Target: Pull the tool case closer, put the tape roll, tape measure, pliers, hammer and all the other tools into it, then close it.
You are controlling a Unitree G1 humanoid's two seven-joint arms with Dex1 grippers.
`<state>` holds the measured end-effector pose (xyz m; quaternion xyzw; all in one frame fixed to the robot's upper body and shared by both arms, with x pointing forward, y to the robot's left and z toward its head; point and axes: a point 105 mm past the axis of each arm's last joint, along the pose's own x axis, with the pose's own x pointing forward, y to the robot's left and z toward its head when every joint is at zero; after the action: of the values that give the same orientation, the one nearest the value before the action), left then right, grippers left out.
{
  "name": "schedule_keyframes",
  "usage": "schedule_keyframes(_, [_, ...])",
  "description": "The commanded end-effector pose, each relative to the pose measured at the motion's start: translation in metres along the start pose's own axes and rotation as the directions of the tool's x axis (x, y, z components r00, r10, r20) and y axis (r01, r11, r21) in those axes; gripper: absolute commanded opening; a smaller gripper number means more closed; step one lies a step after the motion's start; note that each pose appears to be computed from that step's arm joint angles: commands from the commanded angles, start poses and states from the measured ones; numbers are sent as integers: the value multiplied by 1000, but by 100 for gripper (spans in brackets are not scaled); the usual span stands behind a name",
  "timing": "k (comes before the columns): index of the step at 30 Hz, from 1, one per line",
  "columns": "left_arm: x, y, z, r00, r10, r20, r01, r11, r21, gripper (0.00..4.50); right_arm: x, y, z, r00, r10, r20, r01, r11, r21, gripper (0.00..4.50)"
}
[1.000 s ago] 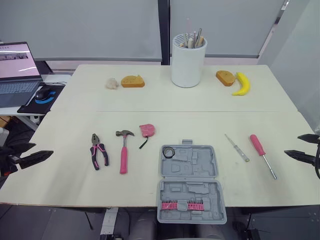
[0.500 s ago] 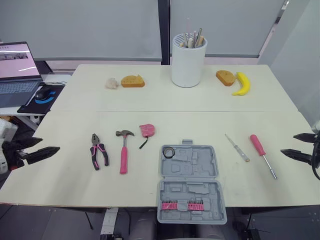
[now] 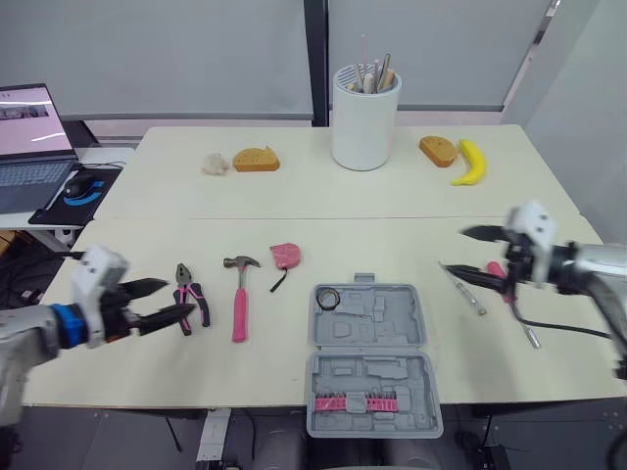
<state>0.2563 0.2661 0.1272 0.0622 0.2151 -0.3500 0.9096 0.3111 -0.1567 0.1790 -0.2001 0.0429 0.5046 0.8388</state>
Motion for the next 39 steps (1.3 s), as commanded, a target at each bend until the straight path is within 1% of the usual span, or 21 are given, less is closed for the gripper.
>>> schedule_keyframes(1, [17, -24, 9, 998, -19, 59, 16, 999, 47, 450, 16, 17, 40, 991, 59, 120, -49, 996, -80, 448])
schedule_keyframes(3, [37, -47, 5, 995, -34, 98, 29, 998, 54, 450, 26, 27, 47, 987, 92, 133, -77, 990, -115, 448])
schedule_keyframes(5, [54, -63, 2, 991, -10, 134, 4, 999, 44, 450, 32, 32, 47, 986, 113, 126, -95, 985, -143, 448])
schedule_keyframes(6, [63, -66, 1, 988, 28, 154, -36, 998, 51, 450, 34, 33, 46, 985, 114, 127, -95, 985, -147, 448])
schedule_keyframes(8, [78, -64, 1, 967, 153, 202, -165, 985, 47, 450, 37, 34, 45, 986, 116, 123, -97, 984, -151, 448])
schedule_keyframes(11, [96, -56, 3, 922, 287, 260, -305, 952, 31, 450, 39, 34, 43, 986, 116, 116, -97, 983, -157, 448])
schedule_keyframes(14, [116, -49, 4, 876, 386, 287, -400, 917, -13, 450, 39, 33, 43, 987, 113, 116, -94, 983, -158, 448])
schedule_keyframes(18, [144, -47, 2, 856, 437, 277, -433, 898, -76, 450, 40, 32, 41, 990, 100, 95, -82, 981, -174, 448])
schedule_keyframes(23, [168, -35, -8, 825, 526, 207, -493, 848, -194, 450, 38, 29, 42, 993, 81, 90, -65, 983, -173, 448])
schedule_keyframes(25, [179, -41, -12, 851, 491, 187, -460, 868, -187, 450, 37, 29, 41, 994, 76, 78, -61, 983, -175, 448])
schedule_keyframes(28, [189, -47, -15, 870, 465, 162, -439, 882, -172, 450, 34, 27, 40, 996, 67, 64, -55, 983, -175, 448])
schedule_keyframes(30, [193, -46, -19, 869, 476, 137, -452, 875, -173, 450, 32, 25, 40, 996, 59, 60, -47, 983, -177, 448])
schedule_keyframes(34, [198, -45, -20, 871, 475, 125, -453, 875, -169, 450, 30, 22, 42, 997, 36, 61, -23, 982, -190, 448])
schedule_keyframes(35, [198, -43, -20, 868, 481, 119, -457, 870, -186, 450, 30, 22, 41, 998, 36, 59, -24, 981, -190, 448])
schedule_keyframes(37, [205, -47, -17, 883, 453, 124, -427, 885, -187, 450, 29, 21, 41, 998, 32, 56, -21, 982, -187, 448])
schedule_keyframes(39, [208, -48, -18, 885, 451, 113, -427, 885, -186, 412, 29, 21, 40, 998, 29, 50, -19, 982, -187, 450])
